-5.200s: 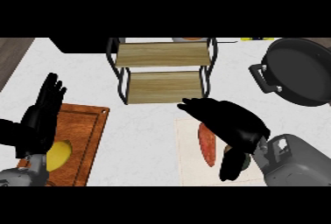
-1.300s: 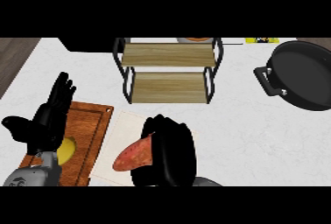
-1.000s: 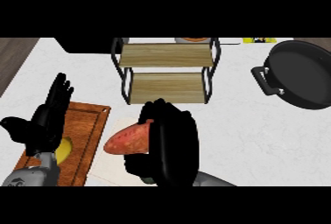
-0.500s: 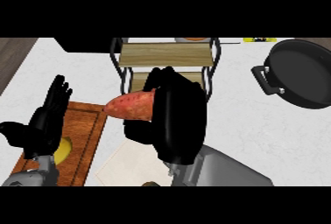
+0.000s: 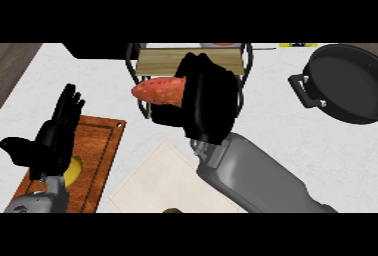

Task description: Pick the sweet potato from the placemat and place it in the tiered shelf

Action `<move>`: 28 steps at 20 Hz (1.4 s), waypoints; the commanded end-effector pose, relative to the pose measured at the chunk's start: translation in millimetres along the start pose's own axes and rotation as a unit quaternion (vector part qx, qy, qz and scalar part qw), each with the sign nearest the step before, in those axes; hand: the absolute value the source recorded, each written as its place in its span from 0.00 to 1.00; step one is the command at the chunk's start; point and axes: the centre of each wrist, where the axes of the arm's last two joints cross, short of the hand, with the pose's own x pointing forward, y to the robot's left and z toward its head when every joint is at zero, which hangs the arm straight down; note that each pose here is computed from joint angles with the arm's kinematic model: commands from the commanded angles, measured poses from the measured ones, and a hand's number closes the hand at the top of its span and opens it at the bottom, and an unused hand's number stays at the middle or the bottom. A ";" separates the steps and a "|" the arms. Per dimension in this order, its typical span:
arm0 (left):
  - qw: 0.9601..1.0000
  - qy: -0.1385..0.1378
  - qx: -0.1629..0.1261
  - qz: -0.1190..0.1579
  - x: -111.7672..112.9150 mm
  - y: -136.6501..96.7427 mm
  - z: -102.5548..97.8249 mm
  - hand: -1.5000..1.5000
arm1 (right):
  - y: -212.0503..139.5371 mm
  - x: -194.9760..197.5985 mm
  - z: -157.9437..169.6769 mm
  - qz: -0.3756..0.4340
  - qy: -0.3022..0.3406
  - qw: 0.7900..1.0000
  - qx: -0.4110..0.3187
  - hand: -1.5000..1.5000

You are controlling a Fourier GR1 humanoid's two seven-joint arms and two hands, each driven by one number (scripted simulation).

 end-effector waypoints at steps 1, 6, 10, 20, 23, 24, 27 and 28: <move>1.000 -0.001 0.004 0.005 9.5 11.4 -5.1 0.50 | 10.0 -1.8 -18.4 -0.034 0.083 0.996 -0.024 1.00; 1.000 0.005 0.001 0.006 -0.2 -11.6 7.8 0.50 | 41.1 -35.0 -31.2 -0.048 0.082 0.994 -0.045 1.00; 1.000 -0.006 0.003 0.005 19.1 5.9 -7.8 0.50 | 44.1 -28.2 -65.9 -0.051 0.076 0.995 -0.050 1.00; 1.000 -0.003 -0.011 -0.001 4.5 0.8 -1.8 0.50 | 64.1 -43.3 -94.4 -0.108 0.132 0.985 -0.025 0.00; 1.000 -0.010 -0.011 -0.001 3.6 -3.8 0.8 0.50 | 65.6 -42.0 -105.4 -0.113 0.133 0.985 -0.016 0.00; 1.000 -0.005 -0.009 0.004 7.5 -1.4 1.5 0.50 | 74.8 -49.5 -95.0 -0.116 0.115 0.986 -0.017 0.00; 1.000 0.001 -0.008 0.000 0.4 -7.2 -17.4 0.50 | 75.4 -47.6 -93.8 -0.147 0.095 0.984 -0.017 0.00; 1.000 -0.005 0.000 0.008 2.3 -3.8 2.2 0.50 | 68.0 -41.0 -97.5 -0.151 0.092 0.984 -0.023 0.00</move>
